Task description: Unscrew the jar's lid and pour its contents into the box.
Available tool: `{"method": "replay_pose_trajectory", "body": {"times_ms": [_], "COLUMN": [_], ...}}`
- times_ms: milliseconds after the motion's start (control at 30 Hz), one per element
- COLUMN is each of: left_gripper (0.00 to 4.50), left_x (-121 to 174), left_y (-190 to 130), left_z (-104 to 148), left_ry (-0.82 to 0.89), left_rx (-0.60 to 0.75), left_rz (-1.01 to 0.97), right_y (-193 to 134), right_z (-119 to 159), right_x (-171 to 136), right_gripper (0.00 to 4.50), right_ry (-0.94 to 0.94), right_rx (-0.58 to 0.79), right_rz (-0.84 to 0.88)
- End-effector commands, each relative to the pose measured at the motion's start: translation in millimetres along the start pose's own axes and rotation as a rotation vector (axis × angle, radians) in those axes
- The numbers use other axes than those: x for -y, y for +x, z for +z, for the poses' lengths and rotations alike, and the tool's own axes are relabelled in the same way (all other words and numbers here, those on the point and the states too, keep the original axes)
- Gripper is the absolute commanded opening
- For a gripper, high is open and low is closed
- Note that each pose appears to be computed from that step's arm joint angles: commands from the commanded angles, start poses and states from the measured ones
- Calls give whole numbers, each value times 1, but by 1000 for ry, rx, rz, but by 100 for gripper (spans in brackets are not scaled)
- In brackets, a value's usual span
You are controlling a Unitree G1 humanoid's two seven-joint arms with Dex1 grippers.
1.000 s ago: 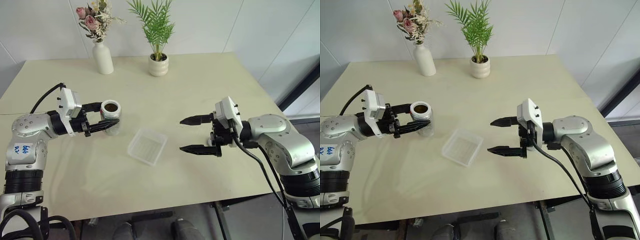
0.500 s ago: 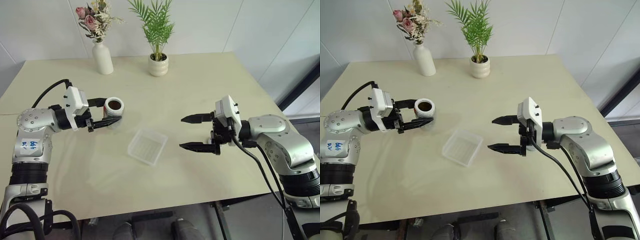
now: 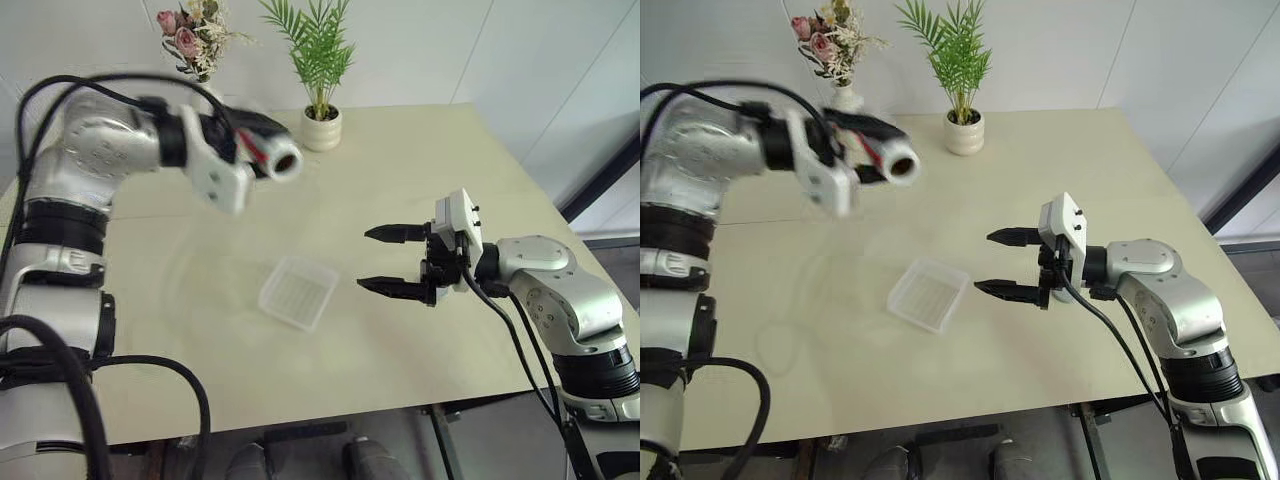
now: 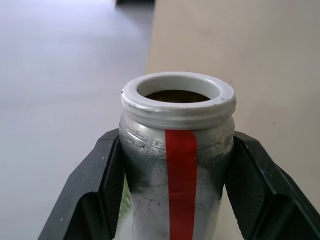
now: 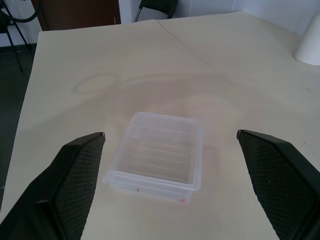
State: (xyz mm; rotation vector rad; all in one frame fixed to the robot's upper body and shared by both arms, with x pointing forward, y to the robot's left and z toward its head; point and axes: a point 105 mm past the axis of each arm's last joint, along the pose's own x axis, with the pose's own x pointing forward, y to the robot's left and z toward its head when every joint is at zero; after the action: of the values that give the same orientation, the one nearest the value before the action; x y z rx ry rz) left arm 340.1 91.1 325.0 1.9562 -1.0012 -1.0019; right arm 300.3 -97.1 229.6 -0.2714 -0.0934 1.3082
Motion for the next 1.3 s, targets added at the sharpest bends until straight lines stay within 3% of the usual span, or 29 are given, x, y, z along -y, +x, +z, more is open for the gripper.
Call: {"method": "replay_pose_trajectory", "body": {"times_ms": [33,200,533,700,1067,1300], "left_gripper": [245,245,245,245,245,245], "left_x": [2,35,23,38,43,55], "left_y": [4,11,11,20,29,24], "left_z": [23,28,-1,23,14,-1], "left_ry": [195,212,203,334,557,561], "left_rx": [128,154,-28,116,165,121], "left_rz": [-12,-102,49,-17,-34,-46], "right_y": [-4,0,-5,-4,2,6], "right_z": [17,26,27,27,24,27], "right_x": [8,9,12,14,14,17], "right_gripper": [446,446,446,446,446,446], "right_ry": [-45,-47,-50,-48,-44,-50], "right_rx": [64,113,114,112,119,135], "right_rz": [-39,-52,-82,-75,-63,-59]}}
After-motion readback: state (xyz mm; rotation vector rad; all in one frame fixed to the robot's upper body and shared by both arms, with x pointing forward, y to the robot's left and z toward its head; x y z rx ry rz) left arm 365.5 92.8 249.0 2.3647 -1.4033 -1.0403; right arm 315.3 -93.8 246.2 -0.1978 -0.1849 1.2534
